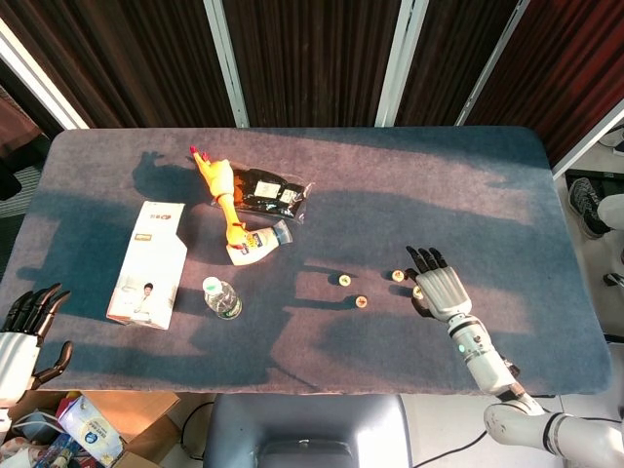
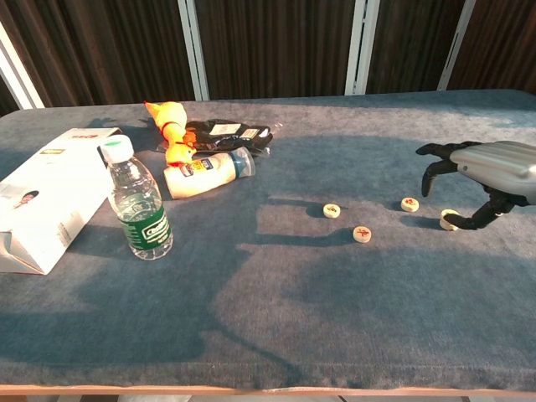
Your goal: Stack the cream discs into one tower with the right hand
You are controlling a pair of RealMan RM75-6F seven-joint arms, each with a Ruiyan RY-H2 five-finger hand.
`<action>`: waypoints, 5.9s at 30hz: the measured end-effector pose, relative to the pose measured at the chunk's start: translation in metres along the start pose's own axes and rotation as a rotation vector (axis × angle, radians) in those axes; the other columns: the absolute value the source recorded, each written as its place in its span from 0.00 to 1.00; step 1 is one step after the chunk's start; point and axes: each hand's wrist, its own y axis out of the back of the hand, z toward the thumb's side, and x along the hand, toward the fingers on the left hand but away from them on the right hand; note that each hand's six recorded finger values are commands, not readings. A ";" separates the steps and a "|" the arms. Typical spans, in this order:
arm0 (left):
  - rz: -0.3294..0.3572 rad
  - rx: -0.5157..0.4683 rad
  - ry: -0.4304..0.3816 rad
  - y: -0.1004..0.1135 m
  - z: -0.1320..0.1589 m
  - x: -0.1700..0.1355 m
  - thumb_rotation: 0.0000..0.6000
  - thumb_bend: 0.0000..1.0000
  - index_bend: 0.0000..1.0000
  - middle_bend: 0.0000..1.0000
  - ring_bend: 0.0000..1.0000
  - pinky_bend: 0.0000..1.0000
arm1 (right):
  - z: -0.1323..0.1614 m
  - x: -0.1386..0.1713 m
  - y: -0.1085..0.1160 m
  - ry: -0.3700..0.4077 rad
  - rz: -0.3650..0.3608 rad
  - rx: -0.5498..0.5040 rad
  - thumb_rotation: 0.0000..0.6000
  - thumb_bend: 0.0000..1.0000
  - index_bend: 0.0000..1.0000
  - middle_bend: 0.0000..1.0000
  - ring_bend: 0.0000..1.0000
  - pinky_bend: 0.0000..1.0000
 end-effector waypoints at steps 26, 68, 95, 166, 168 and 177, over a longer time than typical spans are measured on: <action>-0.004 -0.006 0.004 0.001 -0.003 0.001 1.00 0.51 0.00 0.00 0.00 0.03 | 0.084 -0.037 -0.018 0.148 0.063 -0.029 1.00 0.50 0.52 0.01 0.00 0.00; -0.009 -0.001 -0.010 -0.001 0.000 0.001 1.00 0.51 0.00 0.00 0.00 0.03 | -0.028 -0.009 -0.007 -0.059 0.006 -0.004 1.00 0.54 0.60 0.02 0.00 0.00; -0.008 -0.005 -0.005 0.000 -0.001 0.000 1.00 0.51 0.00 0.00 0.00 0.03 | -0.026 -0.002 -0.010 -0.044 0.018 -0.009 1.00 0.54 0.42 0.01 0.00 0.00; -0.016 -0.009 -0.011 0.000 -0.002 0.001 1.00 0.51 0.00 0.00 0.00 0.03 | 0.049 -0.017 0.027 0.093 -0.064 -0.127 1.00 0.54 0.62 0.04 0.00 0.00; -0.019 -0.007 -0.013 -0.001 -0.001 0.002 1.00 0.51 0.00 0.00 0.00 0.03 | 0.028 -0.002 0.027 0.074 -0.059 -0.127 1.00 0.54 0.62 0.04 0.00 0.00; -0.033 0.004 -0.026 -0.007 0.004 0.004 1.00 0.51 0.00 0.00 0.00 0.03 | -0.027 0.016 0.015 -0.005 -0.004 -0.113 1.00 0.54 0.62 0.04 0.00 0.00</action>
